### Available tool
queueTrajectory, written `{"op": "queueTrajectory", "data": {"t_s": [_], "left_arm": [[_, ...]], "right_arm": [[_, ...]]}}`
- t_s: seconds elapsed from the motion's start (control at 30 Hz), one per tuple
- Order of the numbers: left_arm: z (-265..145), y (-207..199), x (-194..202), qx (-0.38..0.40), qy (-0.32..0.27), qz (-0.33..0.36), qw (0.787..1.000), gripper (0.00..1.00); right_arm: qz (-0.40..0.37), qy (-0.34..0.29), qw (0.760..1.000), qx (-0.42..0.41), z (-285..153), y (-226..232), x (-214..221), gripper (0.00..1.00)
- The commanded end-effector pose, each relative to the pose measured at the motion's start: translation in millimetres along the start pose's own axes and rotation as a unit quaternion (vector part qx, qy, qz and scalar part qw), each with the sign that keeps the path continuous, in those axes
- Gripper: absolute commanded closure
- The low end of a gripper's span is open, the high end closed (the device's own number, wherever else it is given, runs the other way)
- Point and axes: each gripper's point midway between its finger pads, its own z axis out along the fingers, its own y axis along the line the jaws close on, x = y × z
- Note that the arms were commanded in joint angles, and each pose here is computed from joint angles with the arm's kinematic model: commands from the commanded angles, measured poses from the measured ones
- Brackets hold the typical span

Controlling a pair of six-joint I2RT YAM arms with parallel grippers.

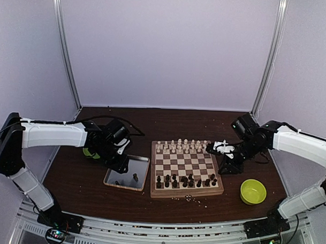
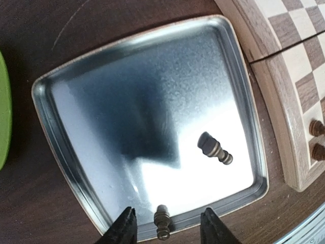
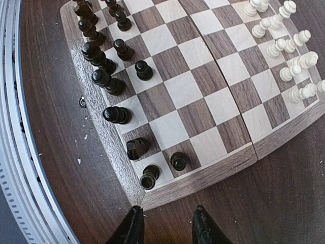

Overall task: Set up the chess pieces on the board
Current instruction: Pick up the pawn from the storage box.

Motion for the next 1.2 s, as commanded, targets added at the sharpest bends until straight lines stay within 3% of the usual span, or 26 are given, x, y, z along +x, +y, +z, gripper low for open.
{"op": "queueTrajectory", "data": {"t_s": [0.0, 0.2, 0.4, 0.67, 0.97, 1.17], "left_arm": [[-4.6, -2.4, 22.0, 0.013, 0.056, 0.030, 0.998, 0.57], [-13.3, 4.0, 62.3, 0.010, 0.111, 0.003, 0.994, 0.57], [-5.2, 6.0, 61.3, -0.004, 0.113, -0.007, 0.994, 0.58], [10.9, 4.1, 51.8, -0.013, 0.126, 0.001, 0.992, 0.74], [22.5, 0.6, 47.4, -0.008, 0.129, 0.006, 0.992, 0.81], [26.4, -1.9, 43.2, -0.005, 0.129, 0.013, 0.992, 0.90]], "right_arm": [[0.015, -0.048, 0.999, 0.006, -8.7, -5.4, -8.3, 0.67], [0.023, -0.069, 0.997, 0.008, -15.3, -8.2, -9.1, 0.66], [0.020, -0.077, 0.997, 0.000, -16.8, -6.8, -13.8, 0.66], [0.020, -0.073, 0.997, -0.001, -15.4, -5.3, -9.8, 0.66], [0.023, -0.067, 0.997, -0.006, -11.6, -5.4, -7.6, 0.67], [0.024, -0.061, 0.998, -0.011, -8.1, -5.4, -6.4, 0.67]]}}
